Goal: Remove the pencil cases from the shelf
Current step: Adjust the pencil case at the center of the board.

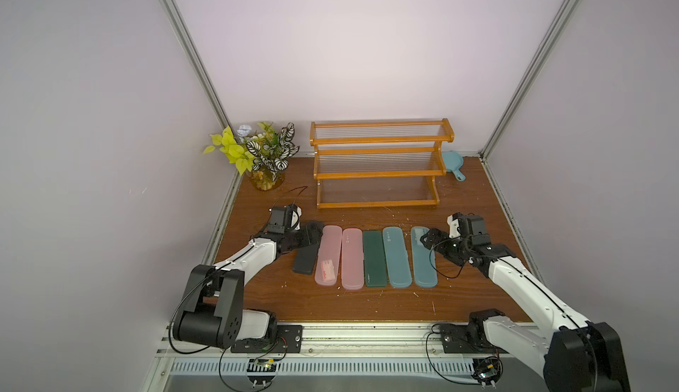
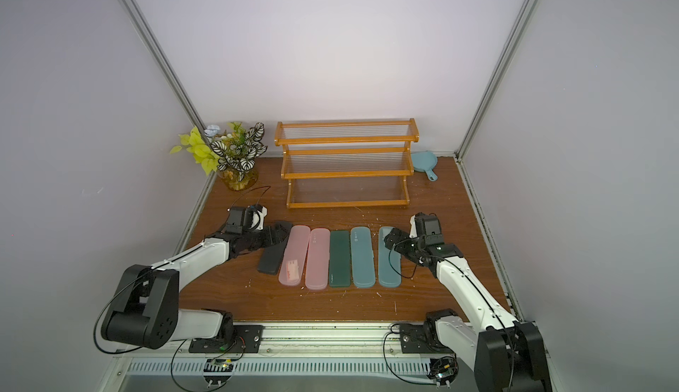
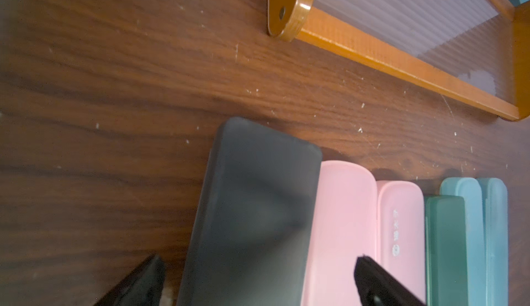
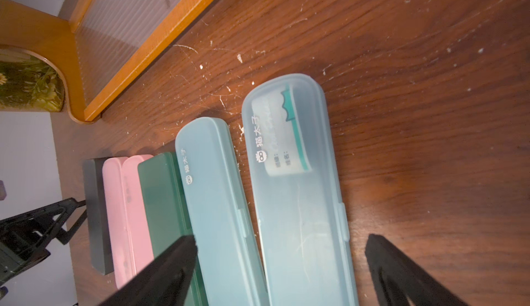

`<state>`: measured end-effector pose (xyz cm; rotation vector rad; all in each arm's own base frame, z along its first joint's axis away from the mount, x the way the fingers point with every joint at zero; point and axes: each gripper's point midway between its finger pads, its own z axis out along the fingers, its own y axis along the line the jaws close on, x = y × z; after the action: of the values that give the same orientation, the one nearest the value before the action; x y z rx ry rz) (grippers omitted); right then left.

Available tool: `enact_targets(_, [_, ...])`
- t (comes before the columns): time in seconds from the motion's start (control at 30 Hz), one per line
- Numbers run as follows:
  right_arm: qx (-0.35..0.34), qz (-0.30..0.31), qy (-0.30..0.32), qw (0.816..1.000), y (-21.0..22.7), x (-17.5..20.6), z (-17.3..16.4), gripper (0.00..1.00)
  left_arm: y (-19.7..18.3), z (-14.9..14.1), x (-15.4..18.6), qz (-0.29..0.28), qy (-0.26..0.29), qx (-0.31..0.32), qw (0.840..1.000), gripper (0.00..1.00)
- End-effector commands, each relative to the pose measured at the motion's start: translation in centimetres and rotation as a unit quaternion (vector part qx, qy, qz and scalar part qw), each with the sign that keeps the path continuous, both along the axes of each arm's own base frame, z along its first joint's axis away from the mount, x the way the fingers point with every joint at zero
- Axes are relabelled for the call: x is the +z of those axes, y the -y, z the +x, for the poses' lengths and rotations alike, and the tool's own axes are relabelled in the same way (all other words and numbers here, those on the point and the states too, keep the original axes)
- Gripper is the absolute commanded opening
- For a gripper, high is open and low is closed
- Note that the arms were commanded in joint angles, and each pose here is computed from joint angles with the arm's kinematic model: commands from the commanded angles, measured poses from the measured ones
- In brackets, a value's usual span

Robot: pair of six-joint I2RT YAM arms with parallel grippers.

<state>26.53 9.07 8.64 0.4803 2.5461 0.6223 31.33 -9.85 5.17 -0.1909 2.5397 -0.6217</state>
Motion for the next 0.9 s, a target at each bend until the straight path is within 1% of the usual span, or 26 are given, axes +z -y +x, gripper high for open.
enact_targets(0.0, [0.017,0.006,0.019,1.000,-0.3,1.0,1.0,0.99,0.1,-0.6,-0.1,-0.012,-0.005,-0.005,1.000,0.97])
enact_targets(0.47, [0.033,0.013,0.005,0.999,-0.9,-0.7,2.2,0.99,0.5,-2.9,0.2,-0.032,-0.012,-0.010,0.999,0.97])
enact_targets(0.6, [0.036,0.010,-0.001,0.999,-0.9,-1.3,2.4,0.99,1.0,-3.8,0.3,-0.038,-0.014,-0.014,0.999,0.98])
enact_targets(0.67, [0.046,0.021,-0.004,0.999,-1.4,-1.3,2.3,0.99,1.4,-4.2,0.4,-0.039,-0.013,-0.017,0.999,0.98])
enact_targets(0.87, [0.056,0.028,-0.007,0.998,-1.8,-1.8,2.6,0.99,2.4,-5.4,0.0,-0.045,-0.019,-0.022,0.999,0.98])
